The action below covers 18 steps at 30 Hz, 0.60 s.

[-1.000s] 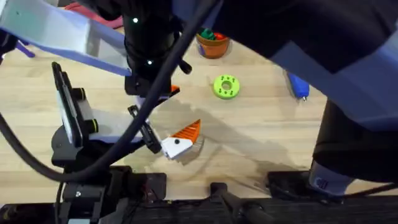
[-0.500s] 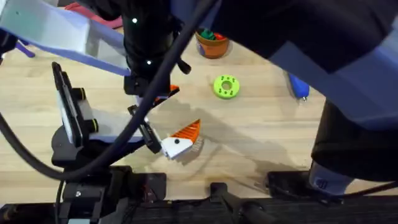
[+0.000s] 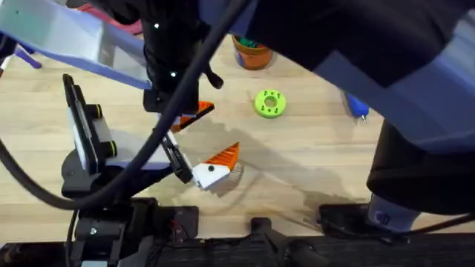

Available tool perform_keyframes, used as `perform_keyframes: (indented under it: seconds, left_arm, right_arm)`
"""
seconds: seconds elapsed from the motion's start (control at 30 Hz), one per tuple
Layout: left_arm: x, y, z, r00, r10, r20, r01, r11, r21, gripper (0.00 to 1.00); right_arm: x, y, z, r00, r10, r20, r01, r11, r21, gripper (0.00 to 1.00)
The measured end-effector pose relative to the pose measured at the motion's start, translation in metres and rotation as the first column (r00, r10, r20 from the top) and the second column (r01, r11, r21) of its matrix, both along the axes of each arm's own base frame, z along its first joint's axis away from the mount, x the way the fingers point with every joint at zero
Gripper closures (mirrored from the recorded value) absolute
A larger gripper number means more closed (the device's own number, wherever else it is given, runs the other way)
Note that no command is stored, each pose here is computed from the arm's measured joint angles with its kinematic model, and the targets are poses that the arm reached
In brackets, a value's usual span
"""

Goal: Pick up the gripper from the table and insert it into the empty holder that is missing its gripper. Then pick up a screw, insert it into the mounting hole, and use the screwdriver to tighten it. Finally, clean up the table by picking up the vegetable and placing it into the bucket.

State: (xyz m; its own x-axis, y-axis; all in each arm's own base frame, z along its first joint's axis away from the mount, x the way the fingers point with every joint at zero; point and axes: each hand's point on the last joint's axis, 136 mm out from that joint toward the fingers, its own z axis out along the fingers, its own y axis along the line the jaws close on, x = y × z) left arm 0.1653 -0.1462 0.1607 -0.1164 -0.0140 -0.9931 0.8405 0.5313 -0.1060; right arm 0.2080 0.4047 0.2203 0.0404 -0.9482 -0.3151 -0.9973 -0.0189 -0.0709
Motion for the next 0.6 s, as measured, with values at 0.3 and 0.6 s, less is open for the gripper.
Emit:
perform_keyframes:
  seconds: [0.3,0.6]
  left_arm:
    - [0.0000,0.0000,0.0000,1.000,0.000,0.000,0.000,1.000,0.000,0.015]
    - [0.0000,0.0000,0.0000,1.000,0.000,0.000,0.000,1.000,0.000,0.015]
  right_arm:
    - [-0.0004,-0.0018,-0.0005,1.000,-0.002,-0.004,0.002,1.000,-0.007,0.996]
    - [0.0014,-0.0058,-0.0011,1.000,-0.009,-0.009,0.009,1.000,-0.017,0.996]
